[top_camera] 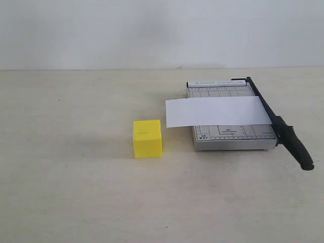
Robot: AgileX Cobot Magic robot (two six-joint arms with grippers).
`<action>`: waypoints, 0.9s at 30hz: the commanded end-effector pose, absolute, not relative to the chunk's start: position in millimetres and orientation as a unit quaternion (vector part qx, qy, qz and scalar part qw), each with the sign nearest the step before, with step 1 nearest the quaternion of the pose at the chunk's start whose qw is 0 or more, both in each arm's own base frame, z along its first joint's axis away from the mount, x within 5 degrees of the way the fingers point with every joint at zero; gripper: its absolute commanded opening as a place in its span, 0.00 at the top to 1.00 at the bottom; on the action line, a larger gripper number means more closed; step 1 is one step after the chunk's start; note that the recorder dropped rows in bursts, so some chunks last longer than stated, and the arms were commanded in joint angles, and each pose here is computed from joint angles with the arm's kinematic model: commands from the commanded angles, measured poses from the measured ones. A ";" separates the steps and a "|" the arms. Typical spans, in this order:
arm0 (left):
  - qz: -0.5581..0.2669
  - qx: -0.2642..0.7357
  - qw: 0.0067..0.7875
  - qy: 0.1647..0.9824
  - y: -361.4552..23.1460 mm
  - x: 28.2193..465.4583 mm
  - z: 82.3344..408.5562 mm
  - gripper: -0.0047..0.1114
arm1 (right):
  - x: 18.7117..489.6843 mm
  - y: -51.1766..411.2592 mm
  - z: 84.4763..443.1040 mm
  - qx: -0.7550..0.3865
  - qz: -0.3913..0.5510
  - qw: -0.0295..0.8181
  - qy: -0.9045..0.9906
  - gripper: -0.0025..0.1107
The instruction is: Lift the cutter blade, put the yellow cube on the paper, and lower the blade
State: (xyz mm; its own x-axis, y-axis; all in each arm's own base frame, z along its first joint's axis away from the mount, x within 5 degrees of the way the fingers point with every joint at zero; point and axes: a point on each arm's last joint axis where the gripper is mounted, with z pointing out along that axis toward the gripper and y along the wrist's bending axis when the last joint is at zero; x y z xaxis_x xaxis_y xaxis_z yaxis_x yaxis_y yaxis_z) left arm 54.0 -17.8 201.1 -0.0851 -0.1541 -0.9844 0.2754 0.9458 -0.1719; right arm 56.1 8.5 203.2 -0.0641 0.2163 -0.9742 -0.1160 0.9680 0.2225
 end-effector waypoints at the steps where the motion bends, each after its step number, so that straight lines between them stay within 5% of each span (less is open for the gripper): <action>1: -0.162 0.036 0.679 0.715 -17.3 53.8 203.0 0.92 | 55.9 8.2 202.3 0.033 0.117 0.686 0.718 0.98; 12: -0.162 0.036 0.679 0.715 -17.3 53.8 203.0 0.92 | 56.0 5.8 210.7 0.044 0.118 0.718 0.684 0.98; 23: -0.162 0.036 0.679 0.715 -17.3 53.8 203.0 0.92 | 55.8 4.5 214.8 0.166 0.243 0.702 0.648 0.98; 27: -0.162 0.036 0.679 0.715 -17.3 53.8 203.0 0.92 | 54.0 8.5 224.3 0.122 0.215 0.682 0.689 0.85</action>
State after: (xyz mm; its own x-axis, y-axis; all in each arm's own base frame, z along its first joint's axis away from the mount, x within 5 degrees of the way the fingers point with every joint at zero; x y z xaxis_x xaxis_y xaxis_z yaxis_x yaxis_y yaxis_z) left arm 54.0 -17.8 201.1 -0.0851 -0.1541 -0.9844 0.2754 0.9458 -0.1719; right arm 55.6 6.4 215.7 -0.0036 0.5231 -0.8522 -0.1215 0.8457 0.5196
